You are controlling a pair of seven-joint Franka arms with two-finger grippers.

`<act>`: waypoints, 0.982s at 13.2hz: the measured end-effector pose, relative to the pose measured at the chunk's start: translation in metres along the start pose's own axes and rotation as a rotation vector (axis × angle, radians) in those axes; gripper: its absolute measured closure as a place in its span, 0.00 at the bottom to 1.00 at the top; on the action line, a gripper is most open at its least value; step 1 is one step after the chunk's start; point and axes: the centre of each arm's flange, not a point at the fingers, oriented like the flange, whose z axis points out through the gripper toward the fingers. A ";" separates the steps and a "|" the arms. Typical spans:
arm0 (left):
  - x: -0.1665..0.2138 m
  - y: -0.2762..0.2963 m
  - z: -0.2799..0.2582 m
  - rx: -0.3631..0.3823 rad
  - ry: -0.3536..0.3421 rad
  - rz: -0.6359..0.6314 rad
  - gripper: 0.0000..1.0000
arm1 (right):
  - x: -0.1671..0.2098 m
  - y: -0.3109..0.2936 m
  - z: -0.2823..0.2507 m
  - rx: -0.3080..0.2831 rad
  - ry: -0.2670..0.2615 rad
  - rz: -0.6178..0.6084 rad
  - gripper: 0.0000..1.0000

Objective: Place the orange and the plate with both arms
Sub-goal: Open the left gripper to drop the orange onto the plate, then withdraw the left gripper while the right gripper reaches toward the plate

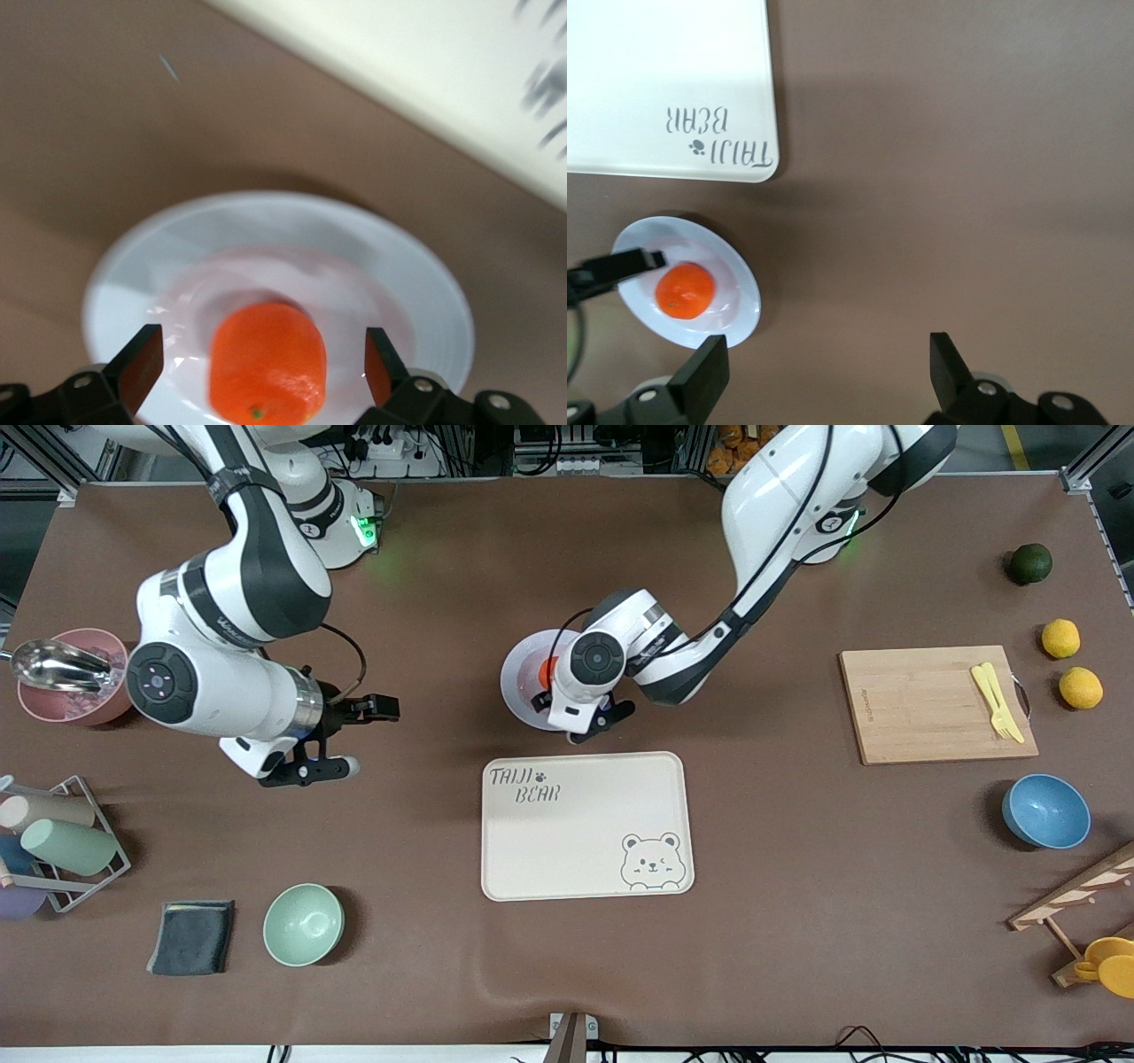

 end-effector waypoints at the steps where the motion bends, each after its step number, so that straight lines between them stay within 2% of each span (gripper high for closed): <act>1: 0.009 -0.006 -0.043 -0.011 0.052 -0.009 0.00 | -0.002 -0.003 0.005 0.035 -0.008 0.025 0.00; 4: 0.049 -0.047 -0.183 -0.118 0.221 -0.079 0.00 | -0.006 0.000 0.025 0.115 0.013 0.081 0.00; 6: 0.082 -0.085 -0.252 -0.182 0.295 -0.134 0.00 | -0.013 0.004 0.044 0.168 -0.005 0.119 0.00; 7: 0.096 -0.103 -0.276 -0.191 0.325 -0.143 0.00 | -0.016 0.007 0.053 0.176 -0.018 0.131 0.00; 10: 0.123 -0.159 -0.325 -0.088 0.353 0.010 0.00 | -0.021 0.013 0.080 0.229 -0.049 0.184 0.00; 13: 0.142 -0.210 -0.370 -0.036 0.385 0.153 0.00 | -0.028 0.020 0.110 0.299 -0.095 0.254 0.00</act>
